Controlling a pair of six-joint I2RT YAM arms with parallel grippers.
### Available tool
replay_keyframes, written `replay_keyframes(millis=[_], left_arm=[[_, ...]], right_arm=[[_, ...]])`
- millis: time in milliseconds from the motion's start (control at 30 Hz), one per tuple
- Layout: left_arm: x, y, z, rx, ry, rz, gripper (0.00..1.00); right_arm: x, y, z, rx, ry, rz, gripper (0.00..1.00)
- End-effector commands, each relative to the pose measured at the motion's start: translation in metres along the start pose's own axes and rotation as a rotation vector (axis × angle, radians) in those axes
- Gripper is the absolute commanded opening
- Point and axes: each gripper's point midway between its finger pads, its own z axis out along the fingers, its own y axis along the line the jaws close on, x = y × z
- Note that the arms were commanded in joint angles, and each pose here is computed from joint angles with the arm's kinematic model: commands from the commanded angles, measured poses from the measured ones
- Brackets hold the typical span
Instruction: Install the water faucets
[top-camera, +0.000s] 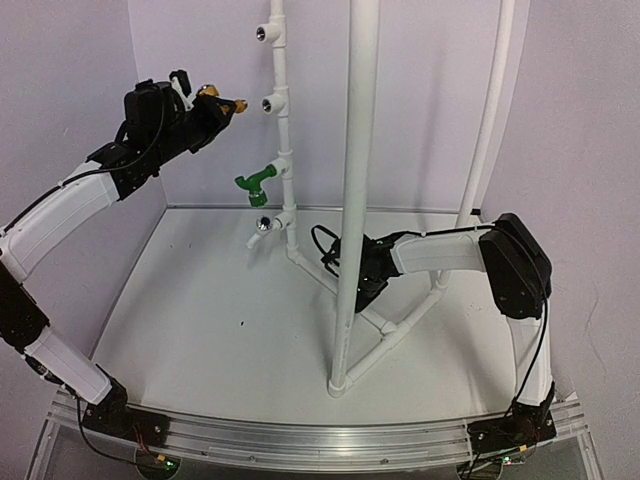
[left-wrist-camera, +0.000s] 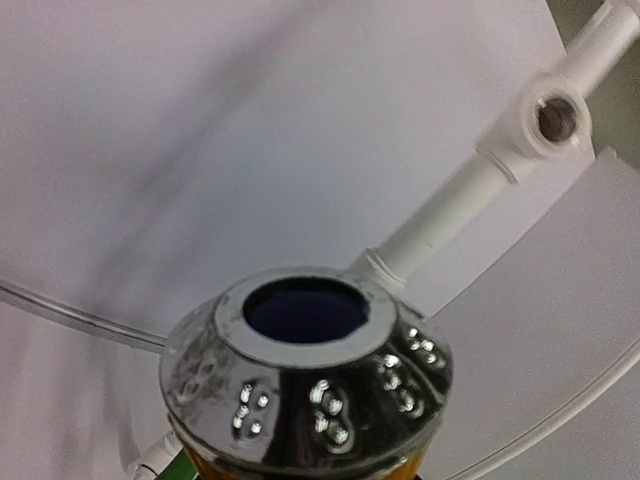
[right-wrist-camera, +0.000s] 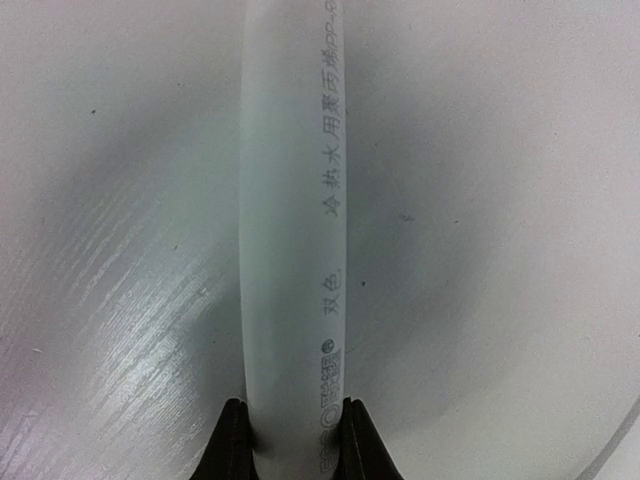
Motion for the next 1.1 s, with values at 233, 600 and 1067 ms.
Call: replay_keyframes(millis=[233,600,1067], left_arm=[[-0.009,-0.011,0.011,0.131,0.061,-0.436,0.0],[-0.003,-0.017,0.012,0.179,0.093,-0.495,0.0],[-0.015,-0.016,-0.014,0.144,0.056,-0.467,0.0]], right_arm=[[-0.002,0.039,0.005,-0.099,-0.024,-0.059,0.0],[0.025,0.065,-0.008,-0.151,0.014,-0.028,0.0],[-0.013,0.058,-0.081,-0.205,-0.169,-0.007,0.6]])
